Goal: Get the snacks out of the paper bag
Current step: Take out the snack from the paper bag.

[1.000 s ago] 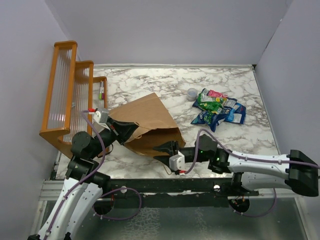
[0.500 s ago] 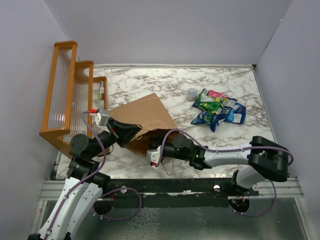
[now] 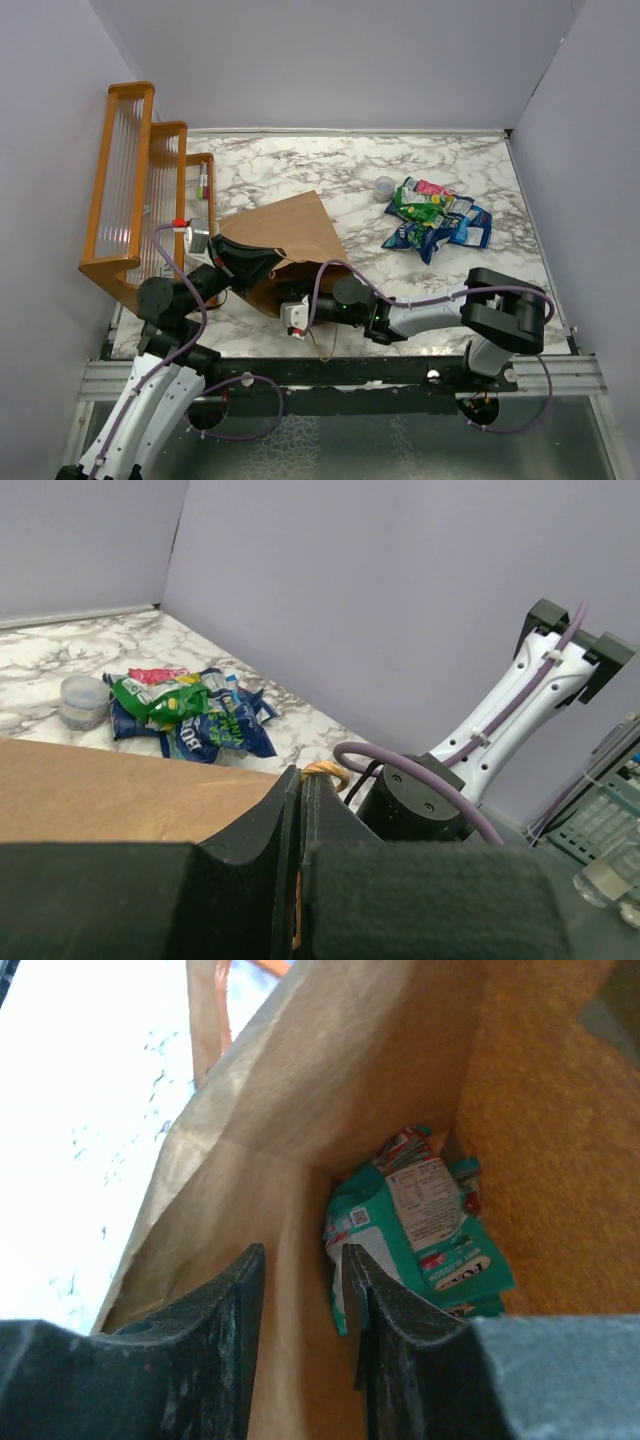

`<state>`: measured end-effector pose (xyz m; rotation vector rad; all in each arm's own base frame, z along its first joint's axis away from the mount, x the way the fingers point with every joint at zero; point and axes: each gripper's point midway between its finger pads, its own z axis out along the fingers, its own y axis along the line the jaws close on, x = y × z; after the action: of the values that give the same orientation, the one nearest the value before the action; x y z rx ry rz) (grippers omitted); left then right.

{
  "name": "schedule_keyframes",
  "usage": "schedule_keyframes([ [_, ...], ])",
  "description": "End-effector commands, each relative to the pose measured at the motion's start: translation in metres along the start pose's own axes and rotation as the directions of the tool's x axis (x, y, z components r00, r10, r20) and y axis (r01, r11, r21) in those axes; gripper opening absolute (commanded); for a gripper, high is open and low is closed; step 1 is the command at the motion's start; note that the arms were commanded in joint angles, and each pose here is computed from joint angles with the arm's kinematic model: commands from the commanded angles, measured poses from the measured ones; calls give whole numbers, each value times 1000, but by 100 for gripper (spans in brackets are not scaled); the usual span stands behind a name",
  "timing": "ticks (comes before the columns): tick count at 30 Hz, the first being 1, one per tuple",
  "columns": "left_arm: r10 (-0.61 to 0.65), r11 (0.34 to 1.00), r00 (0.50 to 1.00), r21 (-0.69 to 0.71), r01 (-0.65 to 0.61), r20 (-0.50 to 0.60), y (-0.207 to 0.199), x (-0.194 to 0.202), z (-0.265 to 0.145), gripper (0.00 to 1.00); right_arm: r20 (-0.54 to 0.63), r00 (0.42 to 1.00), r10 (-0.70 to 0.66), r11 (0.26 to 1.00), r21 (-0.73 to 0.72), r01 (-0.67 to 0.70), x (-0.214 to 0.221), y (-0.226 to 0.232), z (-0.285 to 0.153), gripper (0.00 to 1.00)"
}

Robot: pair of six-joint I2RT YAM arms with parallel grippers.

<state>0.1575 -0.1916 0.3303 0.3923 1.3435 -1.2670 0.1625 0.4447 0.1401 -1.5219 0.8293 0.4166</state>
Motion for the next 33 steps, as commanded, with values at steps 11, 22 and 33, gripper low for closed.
schedule_keyframes([
  [11, 23, 998, 998, 51, -27, 67, -15, -9, -7, 0, -106, 992, 68, 968, 249, -40, 30, -43, 3, 43],
  [22, 20, 1000, 999, 14, -20, 32, -10, 0, -11, 0, -19, 996, 89, 952, 296, -79, 35, -63, 22, 49],
  [33, -51, 998, 994, 43, 47, 93, -14, -21, 1, 0, -110, 994, 14, 958, 286, 19, 67, -62, 58, 71],
])
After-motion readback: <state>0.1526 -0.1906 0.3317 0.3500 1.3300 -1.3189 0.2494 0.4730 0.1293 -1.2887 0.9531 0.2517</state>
